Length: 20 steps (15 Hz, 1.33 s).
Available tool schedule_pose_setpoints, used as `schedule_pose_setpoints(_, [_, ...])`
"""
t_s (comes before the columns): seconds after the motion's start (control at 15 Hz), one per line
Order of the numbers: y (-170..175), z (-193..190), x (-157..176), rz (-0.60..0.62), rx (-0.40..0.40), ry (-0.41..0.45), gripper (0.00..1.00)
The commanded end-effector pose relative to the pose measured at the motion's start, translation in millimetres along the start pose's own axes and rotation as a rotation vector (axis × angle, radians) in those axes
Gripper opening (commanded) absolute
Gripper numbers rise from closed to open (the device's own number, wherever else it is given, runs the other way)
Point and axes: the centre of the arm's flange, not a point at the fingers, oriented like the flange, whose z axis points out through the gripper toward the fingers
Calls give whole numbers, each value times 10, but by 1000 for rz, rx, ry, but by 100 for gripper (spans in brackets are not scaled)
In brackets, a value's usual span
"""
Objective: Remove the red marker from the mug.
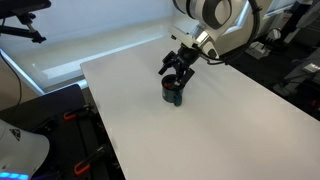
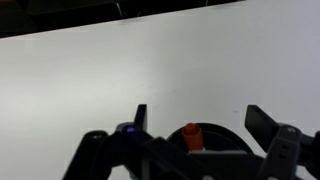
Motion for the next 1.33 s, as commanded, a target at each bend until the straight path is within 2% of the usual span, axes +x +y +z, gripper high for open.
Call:
schedule_pose_setpoints(0.0, [26, -39, 23, -29, -12, -37, 100])
schedule_pose_setpoints(0.27, [48, -18, 26, -48, -43, -79, 100])
schedule_pose_setpoints(0.33, [37, 66, -12, -28, -20, -49, 100])
schedule_pose_setpoints(0.8, [46, 77, 6, -35, -30, -63, 100])
schedule_pose_setpoints(1.27, [-23, 2, 357, -29, -85, -60, 100])
